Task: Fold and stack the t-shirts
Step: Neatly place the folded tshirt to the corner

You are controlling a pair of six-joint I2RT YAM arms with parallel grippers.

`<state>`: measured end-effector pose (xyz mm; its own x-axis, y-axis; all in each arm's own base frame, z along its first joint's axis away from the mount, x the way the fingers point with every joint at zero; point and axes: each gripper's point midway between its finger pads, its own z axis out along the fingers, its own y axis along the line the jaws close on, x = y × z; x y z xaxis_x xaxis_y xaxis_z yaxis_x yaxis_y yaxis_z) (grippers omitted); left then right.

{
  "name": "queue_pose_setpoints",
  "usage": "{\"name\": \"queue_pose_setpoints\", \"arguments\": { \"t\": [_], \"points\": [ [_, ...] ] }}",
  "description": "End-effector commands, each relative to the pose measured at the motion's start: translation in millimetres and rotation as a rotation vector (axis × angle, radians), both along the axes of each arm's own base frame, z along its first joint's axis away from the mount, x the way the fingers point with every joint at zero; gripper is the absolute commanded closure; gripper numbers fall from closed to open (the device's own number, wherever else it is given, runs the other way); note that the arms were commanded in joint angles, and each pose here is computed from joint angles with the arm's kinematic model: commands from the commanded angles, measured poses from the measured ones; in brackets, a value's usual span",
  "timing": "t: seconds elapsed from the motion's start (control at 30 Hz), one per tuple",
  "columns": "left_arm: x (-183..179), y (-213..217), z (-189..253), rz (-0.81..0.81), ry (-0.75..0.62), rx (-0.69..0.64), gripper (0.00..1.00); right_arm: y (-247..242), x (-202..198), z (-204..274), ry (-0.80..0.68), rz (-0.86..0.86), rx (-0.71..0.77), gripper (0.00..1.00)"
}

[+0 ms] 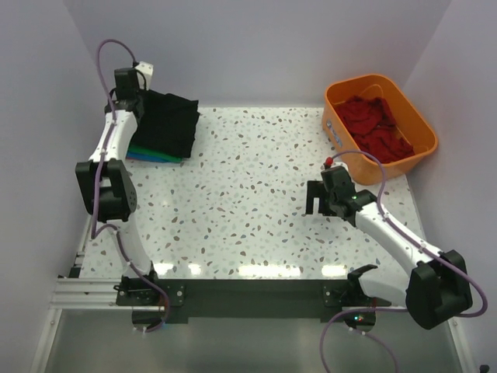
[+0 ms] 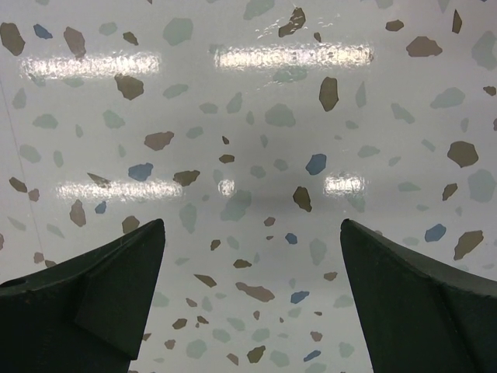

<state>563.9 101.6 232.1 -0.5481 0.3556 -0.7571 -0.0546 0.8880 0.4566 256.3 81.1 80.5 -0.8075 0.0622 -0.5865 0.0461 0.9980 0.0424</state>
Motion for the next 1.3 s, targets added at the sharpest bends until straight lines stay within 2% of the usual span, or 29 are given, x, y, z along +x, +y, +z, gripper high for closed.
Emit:
{"name": "queue_pose_setpoints", "arguments": {
  "t": [0.0,0.03,0.1,0.13,0.2,0.23,0.3,0.33,0.37,0.4,0.43,0.5,0.53,0.6,0.63,0.7,0.73,0.83,0.9,1.0,1.07,1.27],
  "points": [
    [6,32,0,0.153,-0.039,-0.019,0.92,-3,9,8,-0.038,-0.039,-0.008,0.01],
    [6,38,-5,0.188,-0.027,-0.055,0.59,-3,9,10,-0.039,-0.042,-0.005,0.01],
    [3,40,1,0.234,-0.04,-0.105,0.11,-2,9,14,-0.044,-0.039,0.003,0.01],
    [2,42,6,0.253,-0.054,-0.118,0.0,-3,8,15,-0.049,-0.042,0.003,0.01],
    [-4,41,23,0.319,-0.1,-0.189,0.0,-4,8,19,-0.067,-0.057,0.013,0.01],
    [-2,39,46,0.336,-0.157,-0.225,0.0,-4,7,21,-0.072,-0.06,0.019,0.01],
    [-10,23,70,0.349,-0.21,-0.373,0.0,-1,7,25,-0.086,-0.068,0.041,0.01],
    [-12,12,75,0.326,-0.217,-0.433,0.0,0,7,26,-0.084,-0.064,0.054,0.01],
    [-19,-12,78,0.271,-0.217,-0.561,0.0,2,6,27,-0.089,-0.063,0.064,0.01],
    [-22,-22,101,0.208,-0.254,-0.591,0.0,2,6,27,-0.089,-0.063,0.064,0.01],
    [-29,-42,75,0.202,-0.201,-0.68,0.0,2,6,29,-0.095,-0.064,0.066,0.01],
    [-55,-72,60,0.203,-0.196,-0.761,0.0,0,7,30,-0.102,-0.076,0.067,0.01],
    [-63,-110,54,0.141,-0.174,-0.757,0.0,1,6,32,-0.109,-0.077,0.072,0.01],
    [-99,-141,25,0.176,-0.147,-0.704,0.0,-1,6,33,-0.119,-0.086,0.074,0.01],
    [-116,-181,15,0.116,-0.114,-0.697,0.0,-1,5,35,-0.131,-0.086,0.082,0.02],
    [-156,-208,-24,0.114,-0.066,-0.723,0.0,-3,7,37,-0.153,-0.1,0.085,0.01],
    [-175,-233,-37,0.065,-0.03,-0.739,0.0,-3,7,40,-0.167,-0.104,0.092,0.01],
    [-231,-258,-93,0.085,0.061,-0.732,0.0,-1,9,41,-0.196,-0.111,0.113,0.01],
    [-262,-258,-132,0.133,0.162,-0.684,0.0,2,10,43,-0.213,-0.114,0.145,0.01],
    [-290,-248,-160,0.201,0.234,-0.626,0.0,4,12,45,-0.231,-0.125,0.167,0.01],
    [-294,-240,-161,0.229,0.214,-0.609,0.0,2,11,45,-0.238,-0.142,0.168,0.01],
    [-284,-242,-120,0.174,0.086,-0.693,0.0,-2,8,49,-0.273,-0.154,0.181,0.01]
  ]
}}
